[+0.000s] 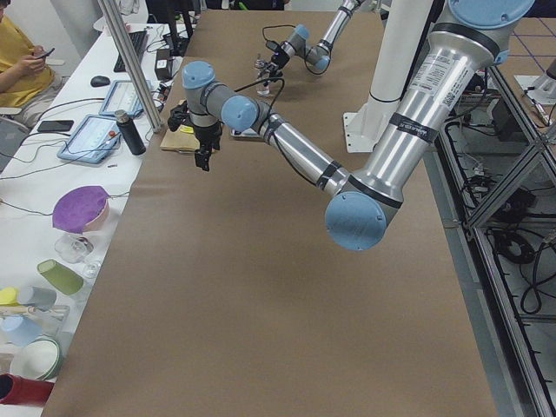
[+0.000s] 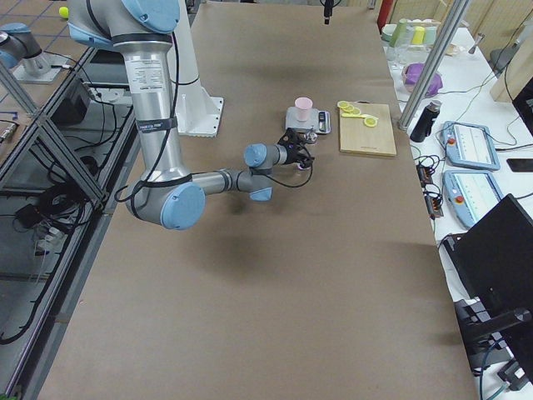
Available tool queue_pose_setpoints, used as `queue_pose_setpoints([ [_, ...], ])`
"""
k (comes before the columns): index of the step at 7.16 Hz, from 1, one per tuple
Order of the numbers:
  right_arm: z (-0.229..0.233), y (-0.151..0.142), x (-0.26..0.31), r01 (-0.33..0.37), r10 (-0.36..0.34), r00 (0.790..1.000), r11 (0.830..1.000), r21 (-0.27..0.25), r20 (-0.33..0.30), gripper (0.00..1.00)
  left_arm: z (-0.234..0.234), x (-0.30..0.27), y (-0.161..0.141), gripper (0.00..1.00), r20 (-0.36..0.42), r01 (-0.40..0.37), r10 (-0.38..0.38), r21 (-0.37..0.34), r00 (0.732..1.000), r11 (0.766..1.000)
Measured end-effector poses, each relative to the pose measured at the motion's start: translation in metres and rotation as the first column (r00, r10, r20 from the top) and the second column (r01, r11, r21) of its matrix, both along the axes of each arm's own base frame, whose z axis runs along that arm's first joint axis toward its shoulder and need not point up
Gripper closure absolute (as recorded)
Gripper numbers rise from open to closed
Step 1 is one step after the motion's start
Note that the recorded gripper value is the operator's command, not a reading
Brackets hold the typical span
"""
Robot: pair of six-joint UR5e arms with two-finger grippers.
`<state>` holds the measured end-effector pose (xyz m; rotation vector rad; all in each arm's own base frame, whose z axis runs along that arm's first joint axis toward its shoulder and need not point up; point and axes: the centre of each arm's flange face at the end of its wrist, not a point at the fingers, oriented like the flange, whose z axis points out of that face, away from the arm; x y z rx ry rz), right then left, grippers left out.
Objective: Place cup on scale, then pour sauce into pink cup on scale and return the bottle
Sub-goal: 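Lift the sauce bottle with the right gripper over the pink cup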
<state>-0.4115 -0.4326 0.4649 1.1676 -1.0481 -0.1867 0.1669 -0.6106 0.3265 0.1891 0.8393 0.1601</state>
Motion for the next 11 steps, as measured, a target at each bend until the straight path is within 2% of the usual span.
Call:
queue_pose_setpoints([
  [2, -0.035, -0.017, -0.009, -0.011, 0.009, 0.998, 1.000, -0.026, -0.060, 0.91, 0.011, -0.029, -0.009, 0.01, 0.008, -0.023, 0.023, 0.047, 1.000, 0.999],
  [4, -0.088, -0.021, -0.002, -0.015, 0.007, 0.983, 0.999, -0.040, -0.183, 0.91, 0.053, -0.066, -0.017, 0.01, 0.009, -0.073, 0.073, 0.072, 0.997, 0.995],
  [6, -0.124, -0.021, 0.011, -0.026, 0.013, 0.957, 0.999, -0.039, -0.289, 0.92, 0.096, -0.099, -0.013, 0.01, 0.029, -0.115, 0.112, 0.097, 0.993, 0.989],
  [7, -0.141, -0.020, 0.019, -0.036, 0.023, 0.933, 0.999, -0.030, -0.360, 0.92, 0.121, -0.118, -0.007, 0.01, 0.044, -0.140, 0.136, 0.111, 0.990, 0.984],
  [8, -0.164, -0.018, 0.028, -0.042, 0.033, 0.889, 0.999, -0.011, -0.456, 0.92, 0.148, -0.135, 0.001, 0.01, 0.054, -0.164, 0.159, 0.120, 0.986, 0.979],
  [9, -0.185, -0.014, 0.032, -0.039, 0.035, 0.834, 0.999, 0.004, -0.551, 0.92, 0.178, -0.153, 0.009, 0.01, 0.053, -0.182, 0.176, 0.132, 0.983, 0.974],
  [11, -0.204, -0.003, 0.013, -0.026, 0.043, 0.695, 0.999, 0.035, -0.717, 0.92, 0.242, -0.179, 0.021, 0.01, 0.029, -0.196, 0.194, 0.163, 0.981, 0.967],
])
